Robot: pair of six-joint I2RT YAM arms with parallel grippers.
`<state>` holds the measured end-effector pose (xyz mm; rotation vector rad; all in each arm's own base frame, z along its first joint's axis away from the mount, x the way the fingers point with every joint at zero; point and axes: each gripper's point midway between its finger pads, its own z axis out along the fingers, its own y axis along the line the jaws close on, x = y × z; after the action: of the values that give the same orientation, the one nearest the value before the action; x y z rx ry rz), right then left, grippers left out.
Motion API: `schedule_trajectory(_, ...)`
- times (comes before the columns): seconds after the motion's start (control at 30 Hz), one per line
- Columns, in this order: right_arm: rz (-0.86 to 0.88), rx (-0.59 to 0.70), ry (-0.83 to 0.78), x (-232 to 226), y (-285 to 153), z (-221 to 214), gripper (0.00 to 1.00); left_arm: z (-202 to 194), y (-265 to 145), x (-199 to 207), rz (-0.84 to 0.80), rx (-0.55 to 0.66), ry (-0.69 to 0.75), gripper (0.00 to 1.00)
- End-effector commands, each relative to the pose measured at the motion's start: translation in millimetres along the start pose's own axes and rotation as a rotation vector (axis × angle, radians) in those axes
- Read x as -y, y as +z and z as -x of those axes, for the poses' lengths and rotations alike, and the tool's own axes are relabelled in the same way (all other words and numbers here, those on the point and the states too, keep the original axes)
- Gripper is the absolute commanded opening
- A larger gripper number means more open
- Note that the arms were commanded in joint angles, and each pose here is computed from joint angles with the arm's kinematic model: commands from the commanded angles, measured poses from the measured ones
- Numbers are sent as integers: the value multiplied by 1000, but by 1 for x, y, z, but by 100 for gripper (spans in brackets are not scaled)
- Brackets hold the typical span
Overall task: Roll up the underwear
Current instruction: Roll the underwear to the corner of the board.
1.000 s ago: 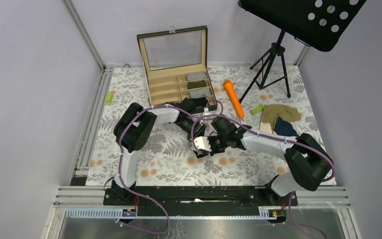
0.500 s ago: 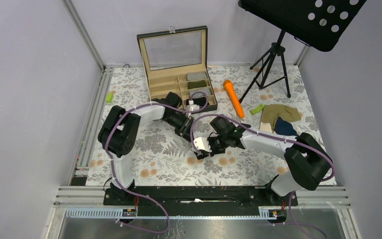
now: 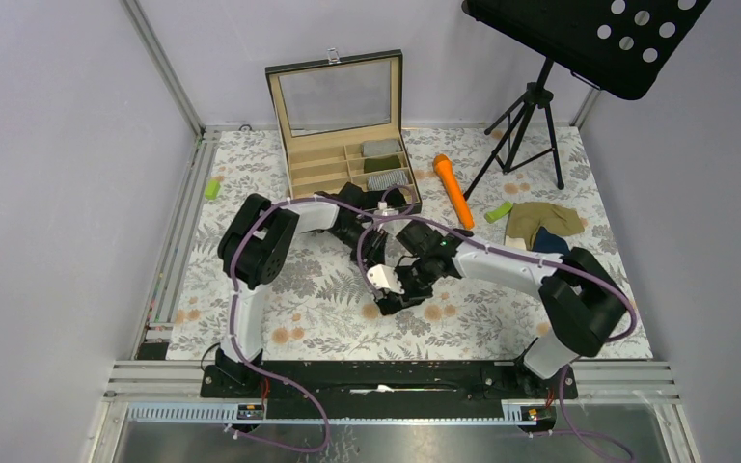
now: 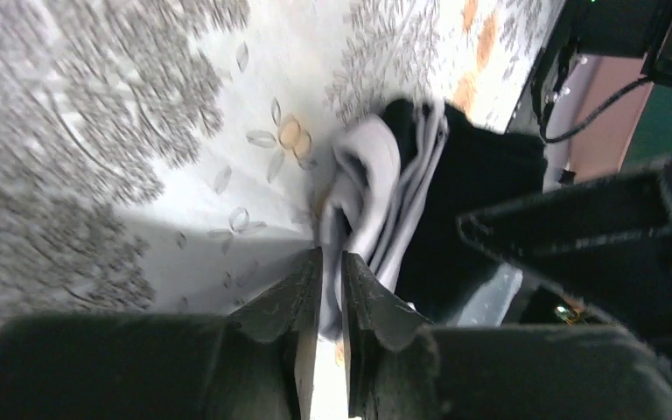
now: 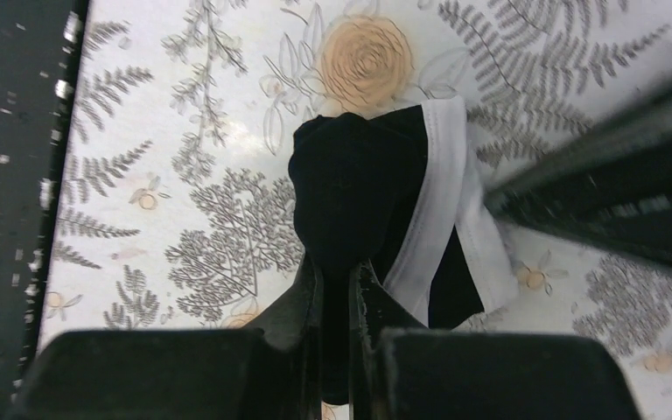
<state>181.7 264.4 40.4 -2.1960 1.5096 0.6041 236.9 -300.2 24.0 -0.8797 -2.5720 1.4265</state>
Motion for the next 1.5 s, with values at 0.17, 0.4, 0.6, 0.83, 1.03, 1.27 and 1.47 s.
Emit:
schedule_trajectory(0.17, 291, -46, 187, -35, 12, 7, 0, 22, 2, -7, 15, 28, 67, 15)
schedule_trajectory(0.4, 432, -102, 332, -40, 26, 5, 0, 44, -32, 0, 43, 105, 64, 24)
schedule_trajectory(0.6, 503, -121, 469, -32, 34, -2, 0, 80, -132, 3, 175, 329, 60, 40)
schedule_trajectory(0.83, 543, -76, 726, 3, 41, -16, 0, 95, -252, 3, 528, 601, 135, 47)
schedule_trajectory(1.03, 556, -73, 935, 23, 52, -34, 0, 74, -278, 67, 743, 814, 492, 61)
schedule_trajectory(1.27, 583, -157, 1026, 14, 65, -51, 1, 16, -145, 114, 606, 435, 1109, 69)
schedule_trajectory(1.47, 585, -177, 1075, 14, 71, -57, 2, -31, -45, 97, 429, 138, 1226, 68)
